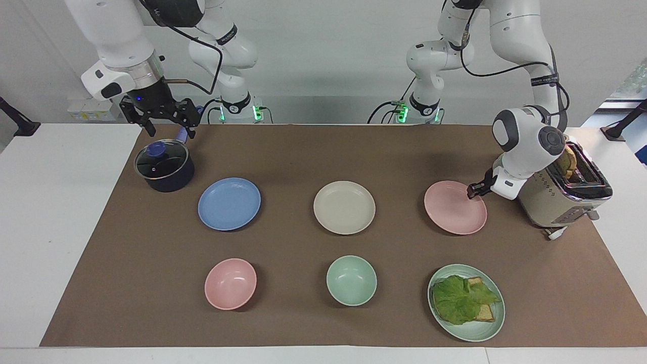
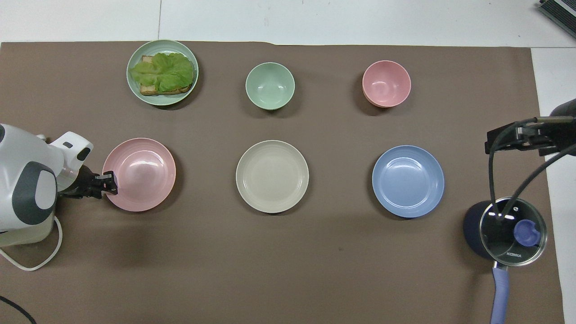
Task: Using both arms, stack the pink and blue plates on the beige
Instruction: 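Reach the left gripper to the large pink bowl's rim and grasp it, then carry the pink bowl with the left gripper onto the beige plate and release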
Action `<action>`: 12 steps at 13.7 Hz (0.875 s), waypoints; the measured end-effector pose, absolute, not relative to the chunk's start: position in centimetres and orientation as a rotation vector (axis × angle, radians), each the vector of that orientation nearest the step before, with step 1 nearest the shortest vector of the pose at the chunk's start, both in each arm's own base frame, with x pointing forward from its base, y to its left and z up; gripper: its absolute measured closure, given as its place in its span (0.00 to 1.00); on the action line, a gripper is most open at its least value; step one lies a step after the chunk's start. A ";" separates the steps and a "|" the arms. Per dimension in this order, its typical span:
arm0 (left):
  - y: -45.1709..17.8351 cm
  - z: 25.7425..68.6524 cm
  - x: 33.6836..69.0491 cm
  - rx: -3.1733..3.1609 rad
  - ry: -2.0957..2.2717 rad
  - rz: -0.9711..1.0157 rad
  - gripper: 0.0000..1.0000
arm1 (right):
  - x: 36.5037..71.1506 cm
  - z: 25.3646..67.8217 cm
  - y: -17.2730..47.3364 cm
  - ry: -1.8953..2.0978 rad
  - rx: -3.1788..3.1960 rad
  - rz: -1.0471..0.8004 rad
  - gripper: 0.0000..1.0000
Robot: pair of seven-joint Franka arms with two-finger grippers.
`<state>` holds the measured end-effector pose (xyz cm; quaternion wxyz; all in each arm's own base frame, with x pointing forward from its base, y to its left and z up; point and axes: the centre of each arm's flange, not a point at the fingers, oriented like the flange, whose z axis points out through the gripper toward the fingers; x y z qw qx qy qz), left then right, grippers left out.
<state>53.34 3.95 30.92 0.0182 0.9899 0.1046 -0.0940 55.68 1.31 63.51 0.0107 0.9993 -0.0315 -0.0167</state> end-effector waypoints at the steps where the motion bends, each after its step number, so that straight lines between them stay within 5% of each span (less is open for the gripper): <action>1: 3.9 31.1 53.4 3.075 0.325 -0.286 0.85 | 55.7 63.5 1.3 -0.098 3.118 -0.052 0.00; 6: 3.7 33.9 54.0 3.064 0.314 -0.370 0.93 | 55.7 63.5 1.3 -0.098 3.118 -0.052 0.00; 12: -0.1 42.4 56.0 2.935 0.410 -0.465 0.95 | 55.7 63.5 1.3 -0.098 3.118 -0.052 0.00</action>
